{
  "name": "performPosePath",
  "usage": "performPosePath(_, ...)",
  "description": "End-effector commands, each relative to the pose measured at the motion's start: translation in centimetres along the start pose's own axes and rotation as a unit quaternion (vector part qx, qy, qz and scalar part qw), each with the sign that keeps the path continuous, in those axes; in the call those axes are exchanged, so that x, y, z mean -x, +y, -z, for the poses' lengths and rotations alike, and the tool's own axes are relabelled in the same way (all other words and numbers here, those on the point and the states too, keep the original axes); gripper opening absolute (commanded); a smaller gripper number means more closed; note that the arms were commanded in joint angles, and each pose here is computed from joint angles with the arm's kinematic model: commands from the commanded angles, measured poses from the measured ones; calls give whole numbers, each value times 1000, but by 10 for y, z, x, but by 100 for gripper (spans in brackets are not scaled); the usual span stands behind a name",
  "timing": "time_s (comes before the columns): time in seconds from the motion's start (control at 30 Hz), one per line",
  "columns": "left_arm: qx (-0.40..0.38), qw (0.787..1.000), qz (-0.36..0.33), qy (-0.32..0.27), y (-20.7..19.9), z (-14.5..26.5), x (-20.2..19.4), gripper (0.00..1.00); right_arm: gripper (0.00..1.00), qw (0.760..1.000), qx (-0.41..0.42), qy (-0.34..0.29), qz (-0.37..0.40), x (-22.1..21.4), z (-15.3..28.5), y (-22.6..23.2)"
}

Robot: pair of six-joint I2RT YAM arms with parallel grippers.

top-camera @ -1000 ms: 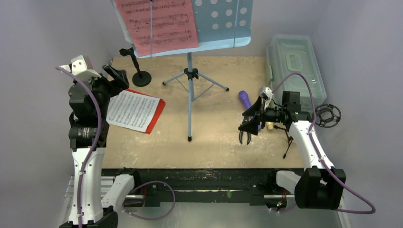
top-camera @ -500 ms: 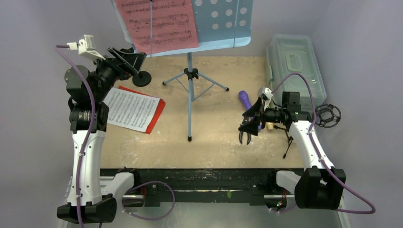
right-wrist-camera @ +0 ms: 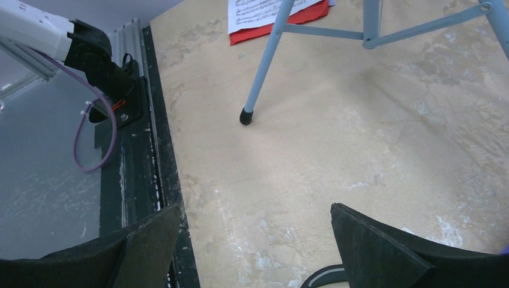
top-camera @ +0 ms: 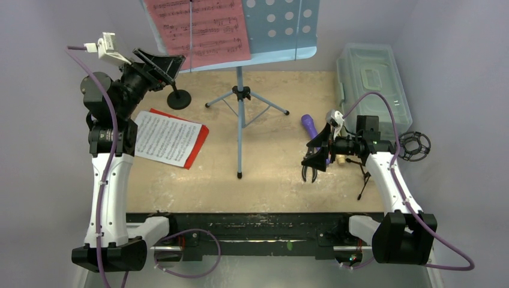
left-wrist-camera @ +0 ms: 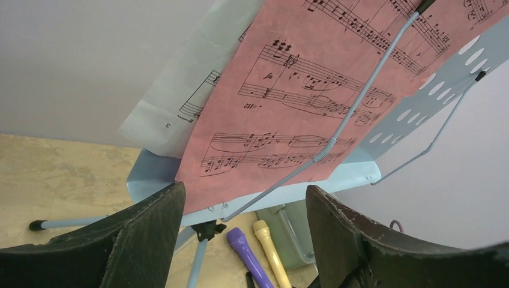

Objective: Pack up the instrument practice props
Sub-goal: Place the sheet music at the center of the board, then pick up the sheet music from the music stand.

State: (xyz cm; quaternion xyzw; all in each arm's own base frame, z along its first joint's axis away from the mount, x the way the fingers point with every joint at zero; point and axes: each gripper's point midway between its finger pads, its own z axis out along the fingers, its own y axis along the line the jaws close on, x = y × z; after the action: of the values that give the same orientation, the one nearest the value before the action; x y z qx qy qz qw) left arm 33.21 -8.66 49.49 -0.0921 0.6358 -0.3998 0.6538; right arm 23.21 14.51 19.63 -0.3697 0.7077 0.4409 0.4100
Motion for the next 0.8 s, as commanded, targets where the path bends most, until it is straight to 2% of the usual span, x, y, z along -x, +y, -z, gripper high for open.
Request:
performPosePath(0.0,-25,999,-26,-23,-18,-1,20,72,99,999,-1,-7,34,16,3,1)
performPosePath(0.33,25,997,-66,-28,3,-4,23,70,99,999,-2,-7,35,16,3,1)
performPosePath(0.77,-13,999,-42,-9,-1,-13,10,61,99,999,-4,-5,34,14,3,0)
